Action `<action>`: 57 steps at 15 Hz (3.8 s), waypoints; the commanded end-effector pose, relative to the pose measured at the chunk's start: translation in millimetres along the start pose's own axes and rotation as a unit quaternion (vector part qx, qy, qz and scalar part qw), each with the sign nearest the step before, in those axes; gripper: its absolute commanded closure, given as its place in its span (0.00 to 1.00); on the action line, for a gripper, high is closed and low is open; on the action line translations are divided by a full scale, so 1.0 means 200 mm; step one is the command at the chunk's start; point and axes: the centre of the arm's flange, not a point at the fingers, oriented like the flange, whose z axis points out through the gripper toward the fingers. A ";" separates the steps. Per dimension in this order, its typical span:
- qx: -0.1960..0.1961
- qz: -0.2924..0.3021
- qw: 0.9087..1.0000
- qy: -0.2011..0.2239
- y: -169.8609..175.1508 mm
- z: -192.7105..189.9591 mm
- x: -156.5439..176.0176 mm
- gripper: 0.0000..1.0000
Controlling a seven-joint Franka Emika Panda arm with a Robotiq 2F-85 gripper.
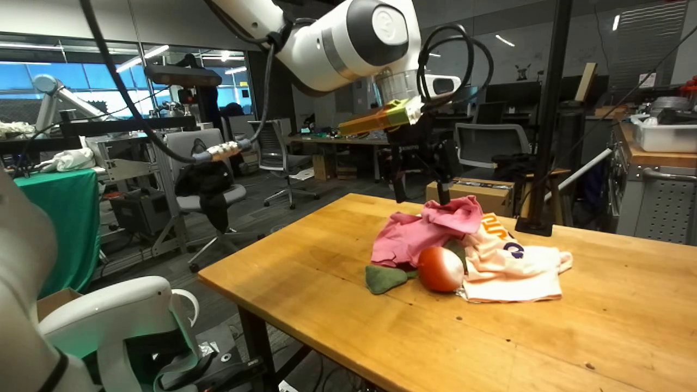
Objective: Put the plushy and peach shirt on the right and put the pink shirt on the left
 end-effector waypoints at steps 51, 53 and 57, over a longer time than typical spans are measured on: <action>-0.078 0.231 0.967 0.074 0.31 -0.06 -0.06 0.89; -0.094 0.239 0.962 0.091 0.35 -0.18 -0.08 0.89; -0.112 0.247 0.957 0.105 0.44 -0.35 -0.11 0.89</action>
